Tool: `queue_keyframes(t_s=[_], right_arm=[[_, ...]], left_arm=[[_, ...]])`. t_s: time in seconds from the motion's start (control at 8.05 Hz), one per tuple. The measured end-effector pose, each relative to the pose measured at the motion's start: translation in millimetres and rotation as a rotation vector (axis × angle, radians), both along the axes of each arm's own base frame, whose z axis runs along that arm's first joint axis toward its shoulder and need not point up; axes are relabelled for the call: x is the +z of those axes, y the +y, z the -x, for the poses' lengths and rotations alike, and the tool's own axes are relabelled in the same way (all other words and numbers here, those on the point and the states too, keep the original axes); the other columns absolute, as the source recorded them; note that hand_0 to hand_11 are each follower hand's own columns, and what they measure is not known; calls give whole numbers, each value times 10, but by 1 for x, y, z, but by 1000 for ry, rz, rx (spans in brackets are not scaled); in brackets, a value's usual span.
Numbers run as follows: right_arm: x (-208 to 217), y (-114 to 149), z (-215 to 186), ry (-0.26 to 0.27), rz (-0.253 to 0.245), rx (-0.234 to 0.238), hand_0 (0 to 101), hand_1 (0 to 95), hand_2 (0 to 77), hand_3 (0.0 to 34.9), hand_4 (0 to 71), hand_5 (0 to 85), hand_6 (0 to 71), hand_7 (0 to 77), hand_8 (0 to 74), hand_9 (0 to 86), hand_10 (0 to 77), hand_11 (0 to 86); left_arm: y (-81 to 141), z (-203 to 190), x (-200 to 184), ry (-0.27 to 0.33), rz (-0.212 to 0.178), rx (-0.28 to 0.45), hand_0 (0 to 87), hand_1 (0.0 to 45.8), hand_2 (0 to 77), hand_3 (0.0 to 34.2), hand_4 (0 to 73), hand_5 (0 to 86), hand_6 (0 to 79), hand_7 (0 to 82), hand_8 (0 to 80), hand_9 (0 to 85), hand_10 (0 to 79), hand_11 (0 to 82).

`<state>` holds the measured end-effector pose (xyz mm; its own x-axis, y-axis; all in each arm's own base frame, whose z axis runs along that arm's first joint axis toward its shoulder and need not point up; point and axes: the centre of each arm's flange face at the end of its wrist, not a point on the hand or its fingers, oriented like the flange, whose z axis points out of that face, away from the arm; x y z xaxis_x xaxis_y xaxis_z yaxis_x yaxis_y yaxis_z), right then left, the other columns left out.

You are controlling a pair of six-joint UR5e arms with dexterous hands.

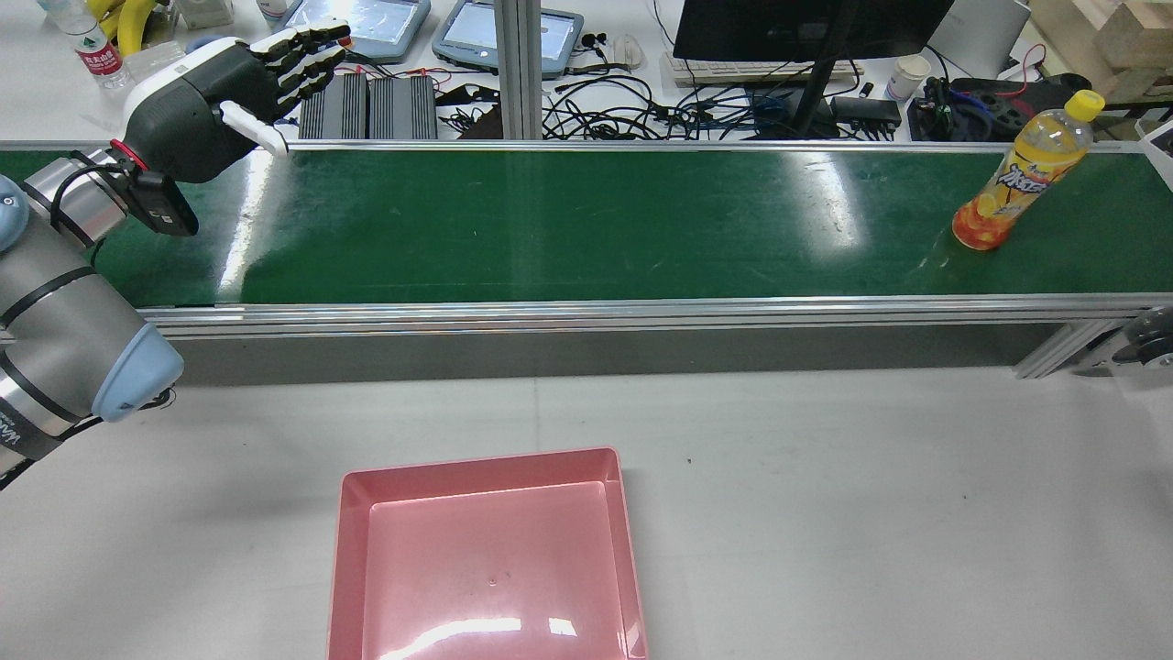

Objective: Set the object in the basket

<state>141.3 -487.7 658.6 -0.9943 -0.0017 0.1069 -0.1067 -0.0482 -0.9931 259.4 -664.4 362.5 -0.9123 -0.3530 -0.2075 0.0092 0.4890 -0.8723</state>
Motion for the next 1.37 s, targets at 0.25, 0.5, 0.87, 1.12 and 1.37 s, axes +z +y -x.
queue_keyframes(t_s=[0.25, 0.5, 0.87, 1.12, 1.37], right_arm=[[0, 0, 0, 0, 1, 0, 3, 0, 5, 0, 0, 0, 0, 5, 0, 0, 0, 0], [0, 0, 0, 0, 1, 0, 3, 0, 5, 0, 0, 0, 0, 5, 0, 0, 0, 0], [0, 0, 0, 0, 1, 0, 3, 0, 5, 0, 0, 0, 0, 5, 0, 0, 0, 0], [0, 0, 0, 0, 1, 0, 1, 0, 5, 1, 0, 0, 0, 5, 0, 0, 0, 0], [0, 0, 0, 0, 1, 0, 2, 0, 5, 0, 0, 0, 0, 5, 0, 0, 0, 0]], left_arm=[[0, 0, -1, 2, -1, 1, 594, 22, 0, 21, 120, 158, 5, 11, 49, 76, 11, 44], [0, 0, -1, 4, -1, 2, 594, 27, 0, 8, 120, 158, 5, 11, 60, 76, 11, 44], [0, 0, -1, 6, -1, 2, 588, 27, 0, 7, 120, 164, 5, 11, 60, 76, 16, 44], [0, 0, -1, 6, -1, 2, 585, 22, 0, 8, 120, 164, 5, 11, 60, 76, 16, 44], [0, 0, -1, 6, -2, 2, 586, 27, 0, 8, 120, 169, 5, 11, 60, 82, 16, 44]])
